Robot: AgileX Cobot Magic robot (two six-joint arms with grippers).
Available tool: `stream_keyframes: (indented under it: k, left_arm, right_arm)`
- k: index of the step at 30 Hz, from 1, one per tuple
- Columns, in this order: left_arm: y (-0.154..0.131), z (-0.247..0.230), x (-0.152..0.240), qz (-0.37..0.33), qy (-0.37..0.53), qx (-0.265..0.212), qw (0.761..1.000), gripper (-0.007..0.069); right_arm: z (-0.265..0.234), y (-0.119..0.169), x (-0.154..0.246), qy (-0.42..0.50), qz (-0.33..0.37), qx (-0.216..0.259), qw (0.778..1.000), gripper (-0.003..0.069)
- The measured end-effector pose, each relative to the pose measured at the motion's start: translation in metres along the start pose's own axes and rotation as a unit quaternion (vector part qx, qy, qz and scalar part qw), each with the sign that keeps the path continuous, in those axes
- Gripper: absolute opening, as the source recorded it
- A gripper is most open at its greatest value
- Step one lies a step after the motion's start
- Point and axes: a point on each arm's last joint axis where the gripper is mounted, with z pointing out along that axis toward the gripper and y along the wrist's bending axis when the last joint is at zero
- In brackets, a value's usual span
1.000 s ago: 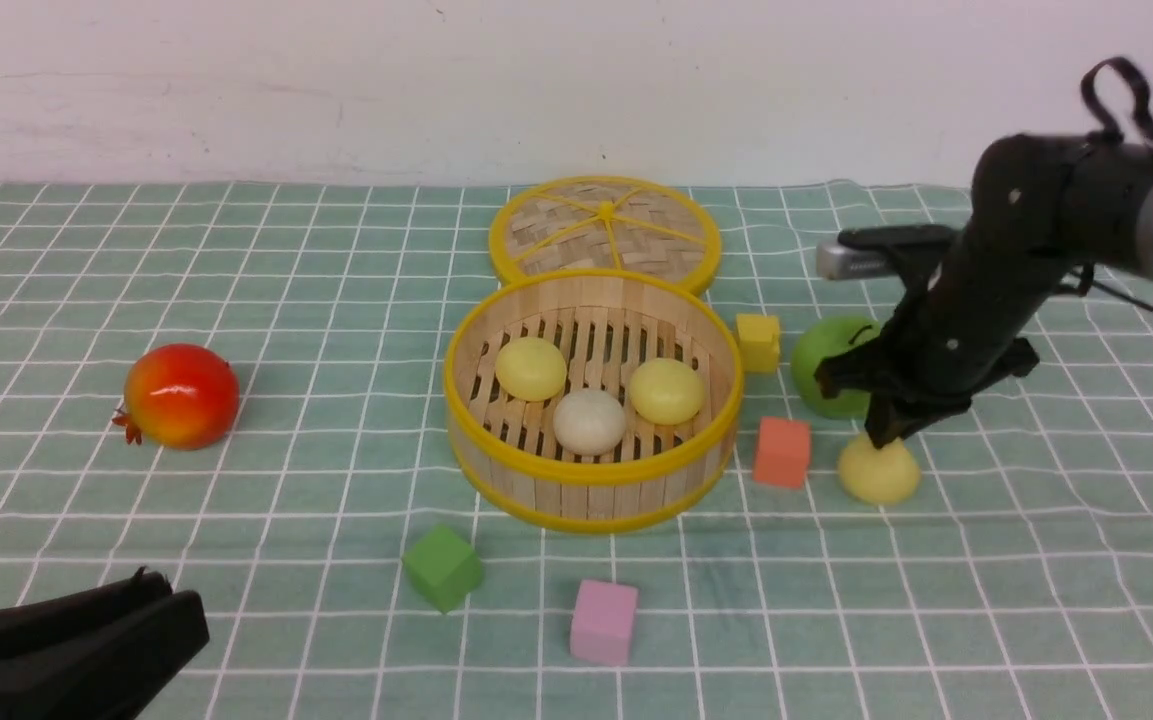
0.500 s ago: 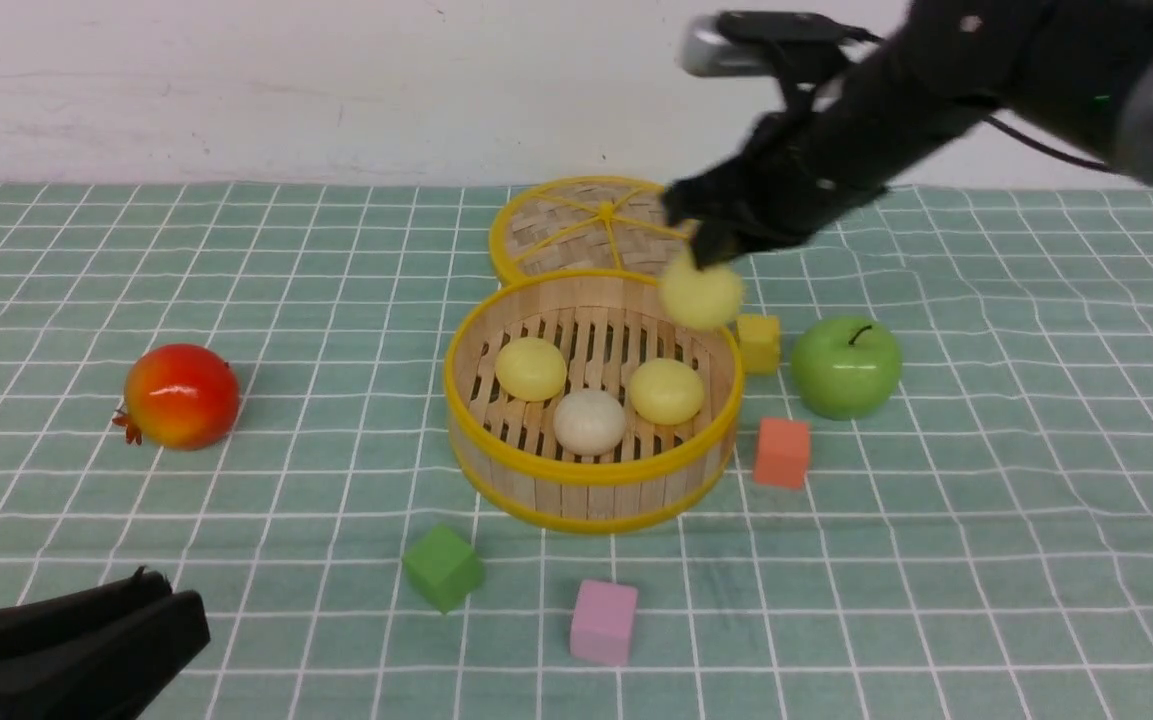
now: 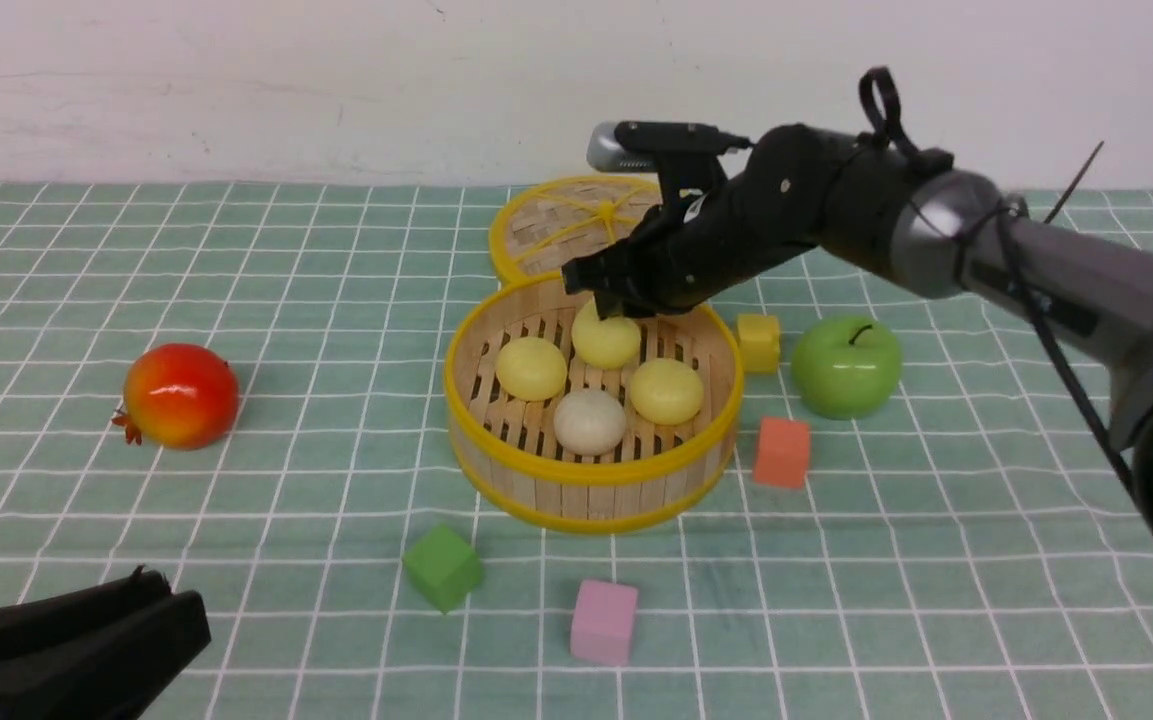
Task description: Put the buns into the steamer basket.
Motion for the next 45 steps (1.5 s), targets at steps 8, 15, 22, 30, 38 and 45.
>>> stream_keyframes:
  k: [8,15,22,30,38,45]
  left_arm:
    - [0.0,0.0,0.0,0.0,0.0,0.0,1.0,0.0183]
    - [0.0,0.0,0.0,0.0,0.0,0.0,1.0,0.0185]
    - [0.0,0.0,0.0,0.0,0.0,0.0,1.0,0.0188]
    - [0.0,0.0,0.0,0.0,0.0,0.0,1.0,0.0197]
    - [0.0,0.0,0.0,0.0,0.0,0.0,1.0,0.0203]
    - [0.0,0.0,0.0,0.0,0.0,0.0,1.0,0.0204]
  right_arm:
    - [0.002,-0.001,0.002,0.007,0.0,0.0,1.0,0.0424]
    - [-0.091,0.025,-0.027,0.05,-0.064,0.005,0.997,0.0547]
    - [-0.225,0.045,-0.034,0.101,-0.099,0.065,0.988,0.0374]
    - [-0.299,0.051,0.002,0.095,-0.071,0.077,0.99,0.0087]
    - [-0.358,0.049,0.064,0.099,-0.068,0.078,0.99,-0.0004]
    - [-0.393,0.053,0.078,0.061,-0.074,0.072,0.993,-0.0004]
